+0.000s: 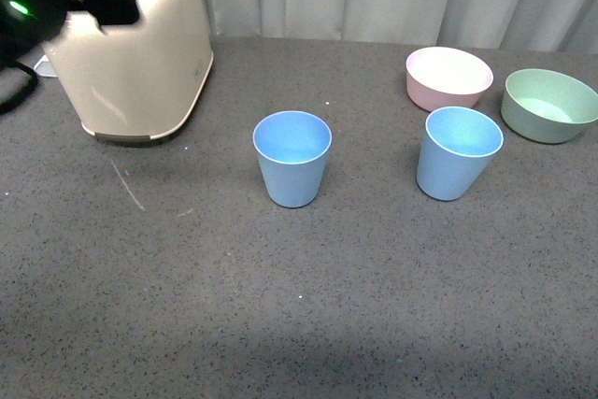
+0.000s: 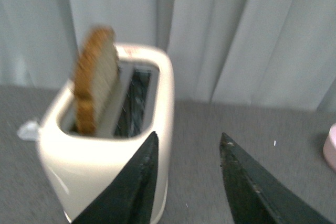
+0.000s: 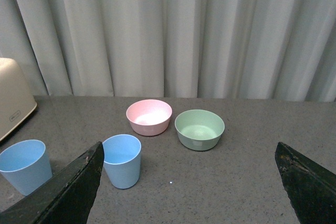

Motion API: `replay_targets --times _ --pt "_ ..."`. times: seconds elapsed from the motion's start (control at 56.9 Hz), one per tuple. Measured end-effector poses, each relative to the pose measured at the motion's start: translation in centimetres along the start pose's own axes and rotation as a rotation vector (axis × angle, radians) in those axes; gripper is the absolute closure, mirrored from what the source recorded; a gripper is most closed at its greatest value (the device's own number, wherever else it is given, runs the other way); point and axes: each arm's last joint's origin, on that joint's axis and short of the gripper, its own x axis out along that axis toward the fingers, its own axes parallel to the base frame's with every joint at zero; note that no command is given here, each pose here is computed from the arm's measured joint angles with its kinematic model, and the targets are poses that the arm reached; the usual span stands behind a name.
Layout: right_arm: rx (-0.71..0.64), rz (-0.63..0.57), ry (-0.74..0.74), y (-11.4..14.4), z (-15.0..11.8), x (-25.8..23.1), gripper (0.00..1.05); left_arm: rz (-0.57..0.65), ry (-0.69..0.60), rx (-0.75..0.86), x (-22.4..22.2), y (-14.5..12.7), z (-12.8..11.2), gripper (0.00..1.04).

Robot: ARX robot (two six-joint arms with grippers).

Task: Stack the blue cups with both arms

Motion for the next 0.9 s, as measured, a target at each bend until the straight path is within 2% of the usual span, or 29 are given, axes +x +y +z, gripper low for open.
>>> replay_targets --times 0.088,0.176,0.528,0.686,0.897 --pt "0.000 0.001 0.000 0.0 0.0 0.0 0.10 0.007 -0.015 0.016 -2.1 1.4 1.1 0.88" --pt "0.000 0.001 0.000 0.0 0.0 0.0 0.10 0.007 0.000 0.025 -3.9 2.4 0.9 1.01" --pt "0.000 0.000 0.000 0.0 0.0 0.0 0.10 0.006 0.018 0.041 -11.0 5.5 0.8 1.01" --pt "0.000 0.000 0.000 0.0 0.0 0.0 0.10 -0.020 0.021 0.041 -13.2 6.4 0.9 1.01" --pt "0.000 0.001 0.000 0.0 0.0 0.0 0.10 0.006 0.017 0.041 -15.1 7.1 1.0 1.01"
